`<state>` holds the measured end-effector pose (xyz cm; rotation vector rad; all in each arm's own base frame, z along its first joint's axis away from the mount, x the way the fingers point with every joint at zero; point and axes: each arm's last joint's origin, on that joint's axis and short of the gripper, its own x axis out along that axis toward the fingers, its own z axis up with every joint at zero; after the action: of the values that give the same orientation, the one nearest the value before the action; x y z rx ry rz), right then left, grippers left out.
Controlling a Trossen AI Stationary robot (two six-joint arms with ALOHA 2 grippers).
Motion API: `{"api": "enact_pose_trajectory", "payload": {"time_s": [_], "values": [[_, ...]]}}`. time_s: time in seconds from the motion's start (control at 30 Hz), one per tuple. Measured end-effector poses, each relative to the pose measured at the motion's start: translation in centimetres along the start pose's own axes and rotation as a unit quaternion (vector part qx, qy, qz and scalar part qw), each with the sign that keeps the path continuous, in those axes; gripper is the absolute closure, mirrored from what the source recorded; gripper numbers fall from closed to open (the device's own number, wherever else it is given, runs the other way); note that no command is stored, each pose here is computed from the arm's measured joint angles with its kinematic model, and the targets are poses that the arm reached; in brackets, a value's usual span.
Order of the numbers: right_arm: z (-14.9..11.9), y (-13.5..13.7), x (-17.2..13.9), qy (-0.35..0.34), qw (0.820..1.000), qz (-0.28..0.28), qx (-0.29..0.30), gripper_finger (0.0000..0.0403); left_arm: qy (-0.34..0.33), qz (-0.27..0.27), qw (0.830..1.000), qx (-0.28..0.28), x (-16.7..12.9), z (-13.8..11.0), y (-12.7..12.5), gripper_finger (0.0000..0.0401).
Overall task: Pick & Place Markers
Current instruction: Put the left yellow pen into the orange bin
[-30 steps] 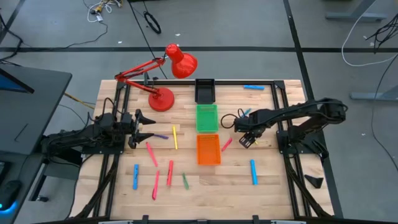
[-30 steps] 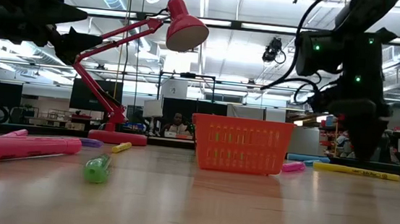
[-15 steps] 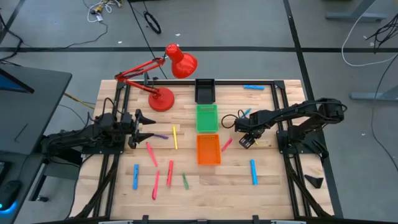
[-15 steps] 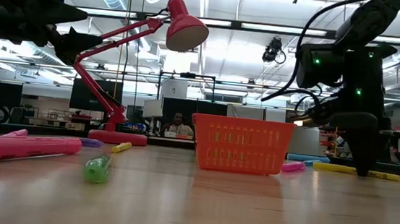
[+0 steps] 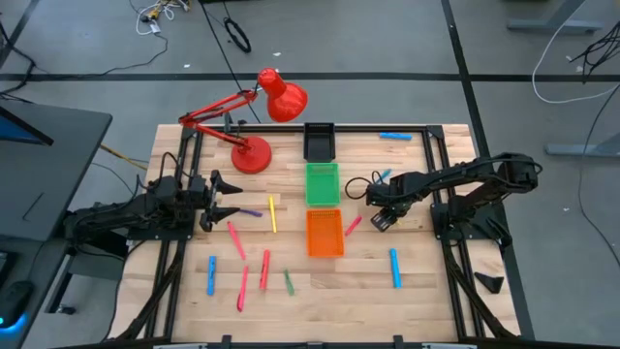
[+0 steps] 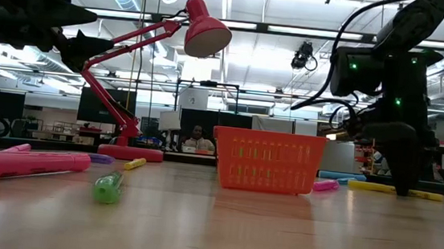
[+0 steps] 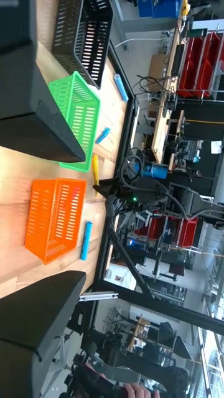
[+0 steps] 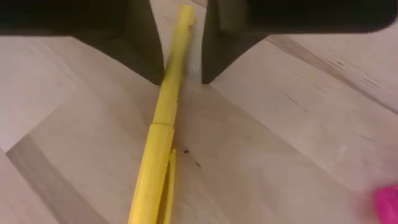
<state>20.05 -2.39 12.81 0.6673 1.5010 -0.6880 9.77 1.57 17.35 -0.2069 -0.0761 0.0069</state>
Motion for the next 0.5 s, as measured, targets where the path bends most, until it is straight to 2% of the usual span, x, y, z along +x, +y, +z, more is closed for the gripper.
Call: {"api": "enact_pose_trajectory", "payload": {"time_s": [0.27, 0.5], "values": [[0.08, 0.08, 0.02, -0.004, 1.000, 0.005, 0.004, 0.0383, 0.000, 0.000, 1.000, 0.000, 0.00, 0.00, 0.00, 0.0094], [0.13, 0.11, -0.13, -0.002, 1.000, 0.001, 0.028, 0.0388, 0.000, 0.000, 1.000, 0.000, 0.00, 0.00, 0.00, 0.0094]]}}
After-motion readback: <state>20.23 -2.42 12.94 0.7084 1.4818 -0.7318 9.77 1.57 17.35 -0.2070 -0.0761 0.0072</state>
